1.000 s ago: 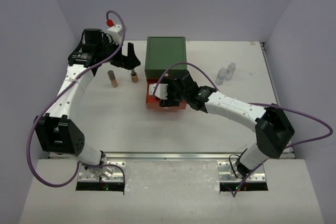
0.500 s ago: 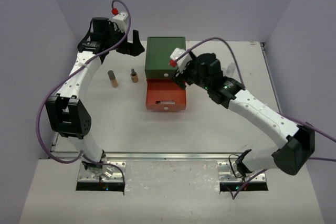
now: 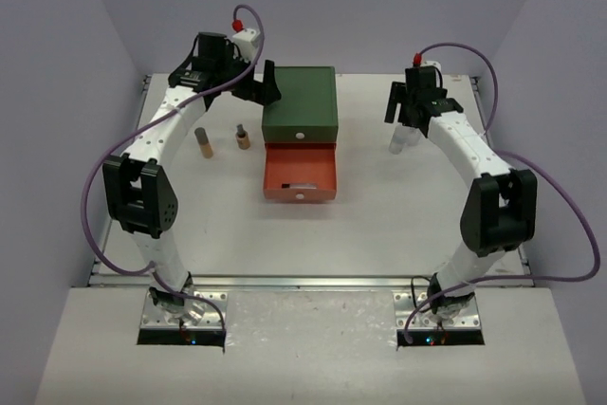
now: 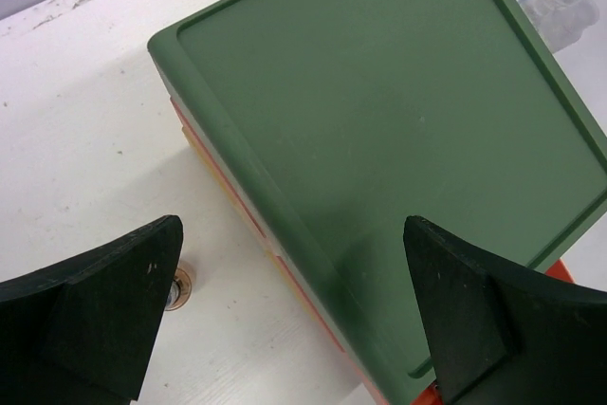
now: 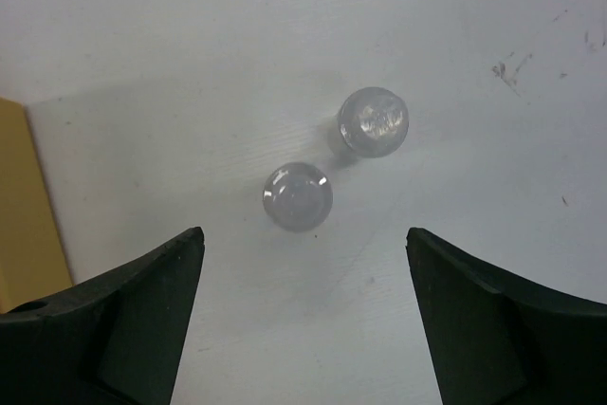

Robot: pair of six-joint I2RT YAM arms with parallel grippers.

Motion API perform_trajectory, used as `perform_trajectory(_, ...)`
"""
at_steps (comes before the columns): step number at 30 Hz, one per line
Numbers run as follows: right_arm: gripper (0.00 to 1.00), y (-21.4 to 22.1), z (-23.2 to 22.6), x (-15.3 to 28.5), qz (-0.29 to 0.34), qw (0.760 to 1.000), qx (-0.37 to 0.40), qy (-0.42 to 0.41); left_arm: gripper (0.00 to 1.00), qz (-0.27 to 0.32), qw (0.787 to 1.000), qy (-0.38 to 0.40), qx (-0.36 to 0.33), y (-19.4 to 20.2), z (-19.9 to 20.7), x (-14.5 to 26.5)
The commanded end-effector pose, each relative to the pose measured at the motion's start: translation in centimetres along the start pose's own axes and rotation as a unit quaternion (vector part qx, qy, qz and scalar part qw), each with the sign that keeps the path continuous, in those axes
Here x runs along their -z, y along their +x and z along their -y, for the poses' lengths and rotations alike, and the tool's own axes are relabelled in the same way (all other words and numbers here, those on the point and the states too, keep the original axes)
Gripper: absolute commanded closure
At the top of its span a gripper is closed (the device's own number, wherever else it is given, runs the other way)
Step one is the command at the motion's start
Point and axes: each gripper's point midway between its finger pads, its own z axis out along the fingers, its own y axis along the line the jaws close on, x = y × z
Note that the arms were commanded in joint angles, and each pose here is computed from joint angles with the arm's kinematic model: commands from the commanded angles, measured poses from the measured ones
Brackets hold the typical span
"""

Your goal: Organize the makeup

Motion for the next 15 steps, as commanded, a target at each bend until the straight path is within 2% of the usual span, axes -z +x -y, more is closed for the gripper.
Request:
perform_trajectory(1, 0.13, -2.6, -0.1, -2.3, 0.003, 0.998, -0.054, 0.028, 0.00, 0.025, 0.999, -0.019, -0.025, -2.3, -0.5, 0.3)
perform_trajectory(10, 0.22, 0.6, -0.5, -6.5, -0.045, 0.996, -0.060, 0.046, 0.00, 0.015, 0.999, -0.021, -0.037, -1.8, -0.8, -0.2)
perform_trajectory(15, 0.25, 1.6, -0.8, -7.0, -0.069, 0.995, -0.063, 0.042, 0.00, 0.019, 0.999, -0.021, -0.042, -2.4, -0.7, 0.1)
